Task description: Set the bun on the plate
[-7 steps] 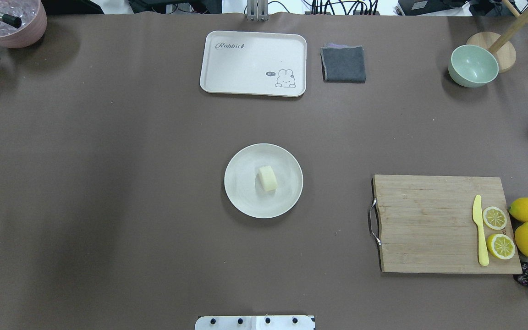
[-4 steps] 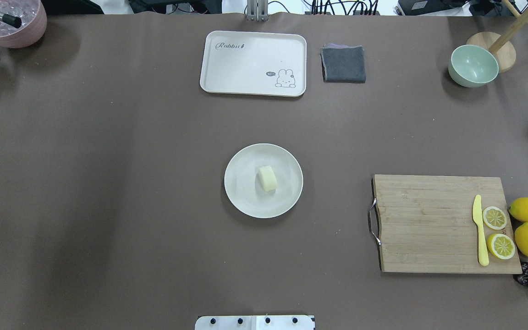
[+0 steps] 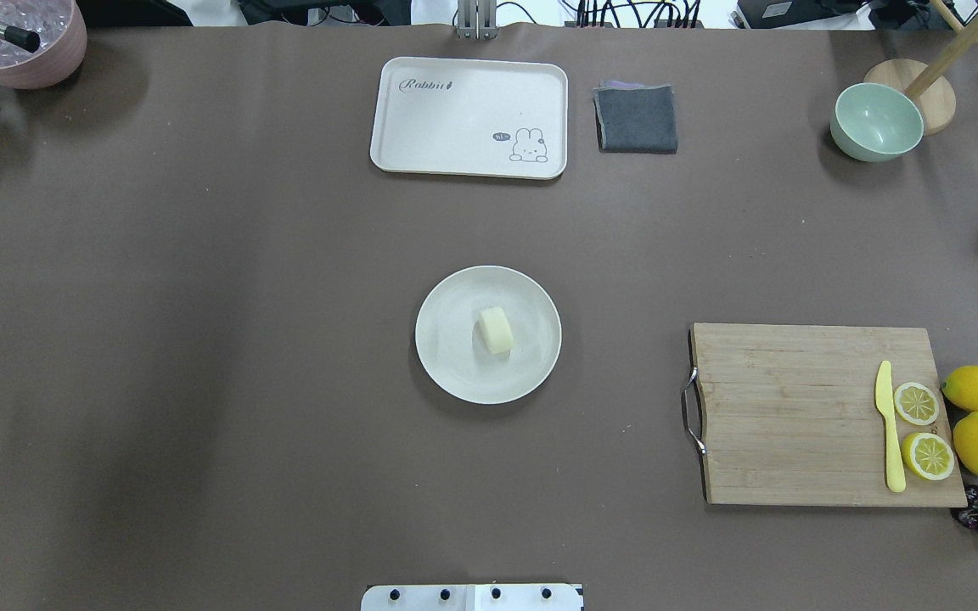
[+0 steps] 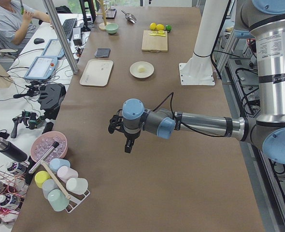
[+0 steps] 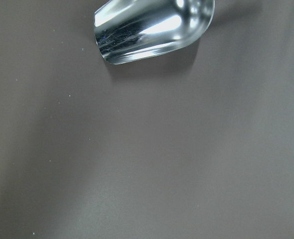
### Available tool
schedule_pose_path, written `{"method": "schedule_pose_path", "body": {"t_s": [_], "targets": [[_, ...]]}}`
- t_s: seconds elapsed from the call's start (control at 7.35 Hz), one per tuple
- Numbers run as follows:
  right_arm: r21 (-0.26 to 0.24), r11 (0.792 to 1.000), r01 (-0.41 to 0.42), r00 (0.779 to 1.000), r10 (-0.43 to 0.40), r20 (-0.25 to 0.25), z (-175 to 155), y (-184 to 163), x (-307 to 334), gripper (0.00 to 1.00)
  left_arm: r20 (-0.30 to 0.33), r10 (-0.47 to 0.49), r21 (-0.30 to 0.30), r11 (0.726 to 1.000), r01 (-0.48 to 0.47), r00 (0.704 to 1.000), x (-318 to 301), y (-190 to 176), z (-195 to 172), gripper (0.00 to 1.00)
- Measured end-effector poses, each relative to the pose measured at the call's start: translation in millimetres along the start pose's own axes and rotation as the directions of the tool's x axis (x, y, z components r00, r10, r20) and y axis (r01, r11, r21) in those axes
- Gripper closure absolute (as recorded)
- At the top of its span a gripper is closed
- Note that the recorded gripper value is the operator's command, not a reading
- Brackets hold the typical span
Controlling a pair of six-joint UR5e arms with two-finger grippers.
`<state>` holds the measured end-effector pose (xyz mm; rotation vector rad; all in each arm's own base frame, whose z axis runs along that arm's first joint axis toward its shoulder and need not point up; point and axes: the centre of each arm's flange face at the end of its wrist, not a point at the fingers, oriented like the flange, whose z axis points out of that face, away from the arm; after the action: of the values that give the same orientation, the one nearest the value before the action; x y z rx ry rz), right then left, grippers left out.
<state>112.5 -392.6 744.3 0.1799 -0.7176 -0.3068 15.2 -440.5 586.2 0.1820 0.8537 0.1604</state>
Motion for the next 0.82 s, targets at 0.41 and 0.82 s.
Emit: {"method": "schedule_pose_path", "body": {"t_s": [0.41, 0.82], "targets": [[0.002, 1.0, 0.008, 1.0, -0.008, 0.003, -0.7, -3.3, -0.8, 0.0, -0.011, 0.009, 0.001, 1.0, -0.009, 1.0, 3.4, -0.7, -0.9, 0.02], [0.004, 1.0, 0.009, 1.0, -0.009, 0.01, 0.5, -0.8, -1.7, 0.0, -0.017, 0.007, 0.001, 1.0, -0.007, 1.0, 5.4, 5.7, -3.6, 0.02]]}}
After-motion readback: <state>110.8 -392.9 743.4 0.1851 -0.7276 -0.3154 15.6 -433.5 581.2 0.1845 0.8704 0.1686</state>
